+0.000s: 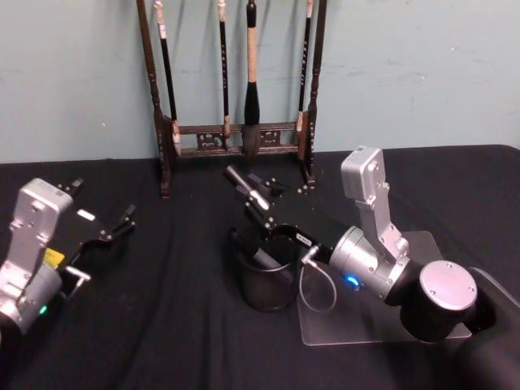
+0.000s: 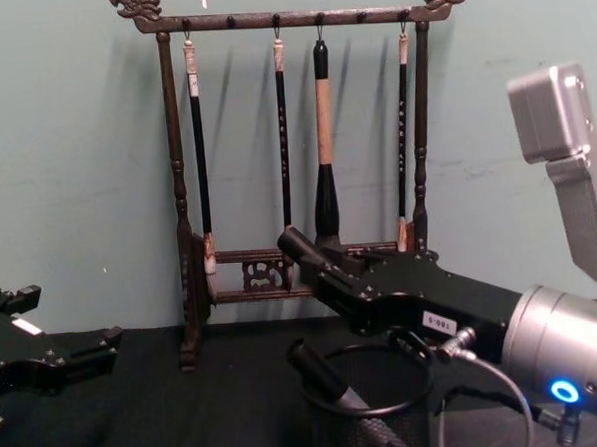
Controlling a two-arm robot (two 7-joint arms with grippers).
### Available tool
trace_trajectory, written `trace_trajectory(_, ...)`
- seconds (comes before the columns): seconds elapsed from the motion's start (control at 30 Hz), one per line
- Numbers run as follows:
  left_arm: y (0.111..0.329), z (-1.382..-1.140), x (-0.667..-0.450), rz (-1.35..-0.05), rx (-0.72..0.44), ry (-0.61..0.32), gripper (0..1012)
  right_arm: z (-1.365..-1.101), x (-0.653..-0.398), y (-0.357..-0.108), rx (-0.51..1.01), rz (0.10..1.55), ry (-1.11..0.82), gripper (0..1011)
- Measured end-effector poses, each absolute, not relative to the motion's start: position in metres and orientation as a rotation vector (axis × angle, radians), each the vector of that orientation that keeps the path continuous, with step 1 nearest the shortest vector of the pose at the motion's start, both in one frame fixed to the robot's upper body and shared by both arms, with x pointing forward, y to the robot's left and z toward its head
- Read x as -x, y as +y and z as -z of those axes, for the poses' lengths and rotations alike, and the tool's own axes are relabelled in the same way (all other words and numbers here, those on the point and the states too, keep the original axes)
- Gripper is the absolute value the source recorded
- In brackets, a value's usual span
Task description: Pick up the water-based marker from the table and place it into the pen holder.
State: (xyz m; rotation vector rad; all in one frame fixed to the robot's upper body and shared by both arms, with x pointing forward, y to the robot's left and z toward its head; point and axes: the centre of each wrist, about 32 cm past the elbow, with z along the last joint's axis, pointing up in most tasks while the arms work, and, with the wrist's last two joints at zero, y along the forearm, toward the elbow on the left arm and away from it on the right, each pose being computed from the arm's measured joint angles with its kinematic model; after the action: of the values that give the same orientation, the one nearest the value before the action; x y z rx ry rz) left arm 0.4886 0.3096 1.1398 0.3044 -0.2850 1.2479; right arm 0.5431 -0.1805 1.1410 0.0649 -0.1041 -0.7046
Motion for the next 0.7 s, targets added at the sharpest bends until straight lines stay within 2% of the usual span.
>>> trace_trajectory(0.7,0.3097,-1.1398,-0.4886,-1.248,-0.304,-0.285,1009,-1.1400,-0.5474,-0.1751,-0.062,0.707,-0.106,242)
